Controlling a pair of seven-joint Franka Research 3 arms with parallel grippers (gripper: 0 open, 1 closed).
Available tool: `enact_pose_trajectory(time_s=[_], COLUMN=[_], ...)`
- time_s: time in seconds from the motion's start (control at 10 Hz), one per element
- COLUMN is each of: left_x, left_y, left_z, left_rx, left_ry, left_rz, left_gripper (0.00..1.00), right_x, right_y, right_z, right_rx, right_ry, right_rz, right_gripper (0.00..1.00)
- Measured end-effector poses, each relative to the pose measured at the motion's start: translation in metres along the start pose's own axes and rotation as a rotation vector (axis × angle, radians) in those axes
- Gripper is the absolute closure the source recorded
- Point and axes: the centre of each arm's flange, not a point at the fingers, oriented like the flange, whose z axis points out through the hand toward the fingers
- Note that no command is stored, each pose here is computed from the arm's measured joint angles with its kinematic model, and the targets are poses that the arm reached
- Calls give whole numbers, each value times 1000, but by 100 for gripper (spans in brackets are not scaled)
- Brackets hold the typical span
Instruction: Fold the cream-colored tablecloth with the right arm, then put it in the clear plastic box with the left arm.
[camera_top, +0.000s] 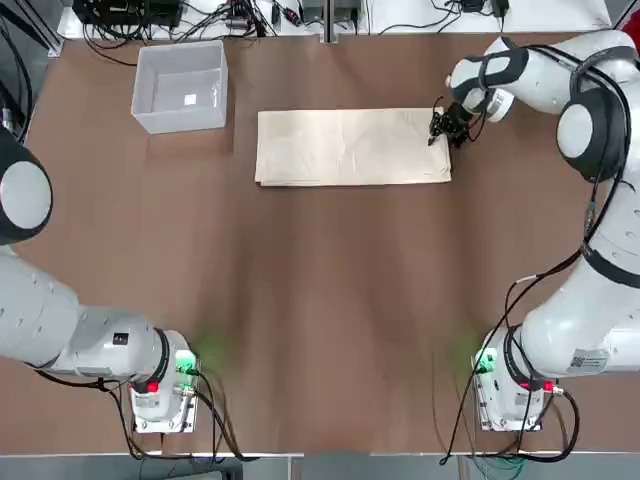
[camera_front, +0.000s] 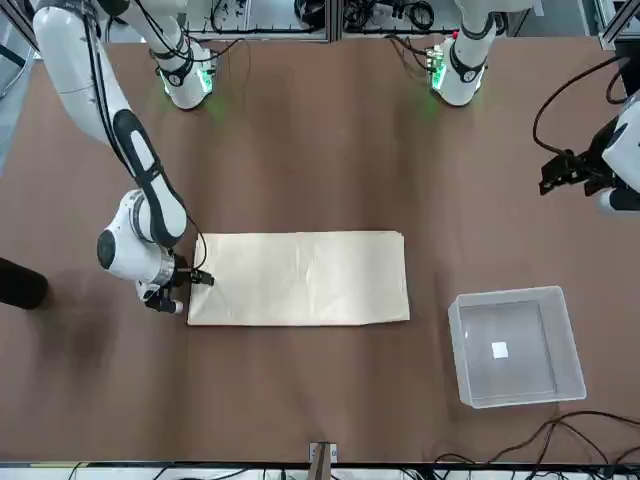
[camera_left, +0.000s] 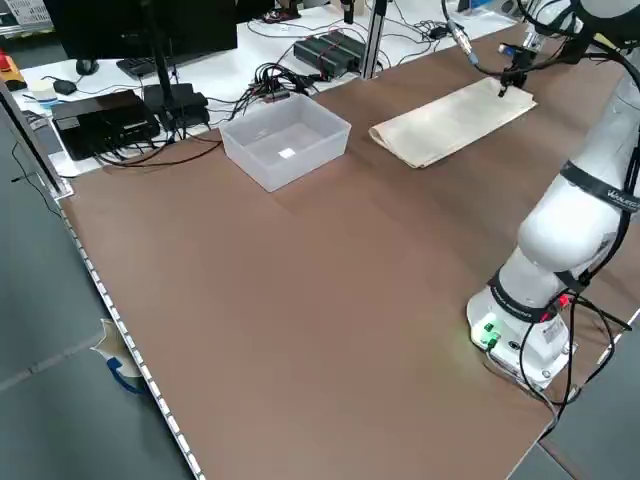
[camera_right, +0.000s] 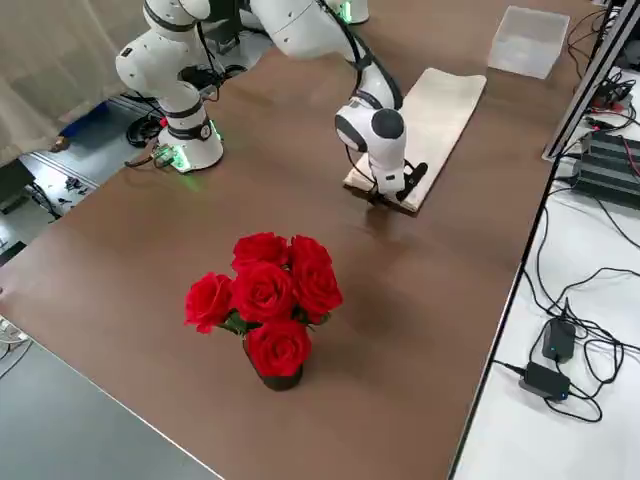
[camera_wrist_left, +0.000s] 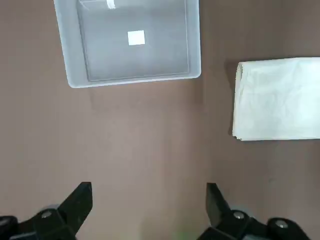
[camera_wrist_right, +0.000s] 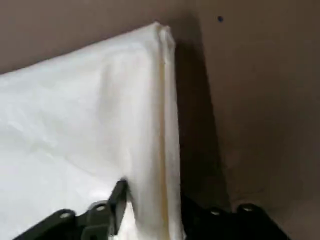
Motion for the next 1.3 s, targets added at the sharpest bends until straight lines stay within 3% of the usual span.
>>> enact_pose_trajectory(time_s=[0.3, 1.3], left_x=[0, 1], left_y=[0, 0], left_z=[0, 0], left_rx=[0, 0], left_ry=[0, 6], left_rz=[0, 0], left_gripper=[0, 0], right_x=[0, 3], right_y=[-4, -23], right_z=[-1, -46], right_rx=[7, 10], right_ry=[2, 60], right_rz=[-2, -48], right_gripper=[84, 89])
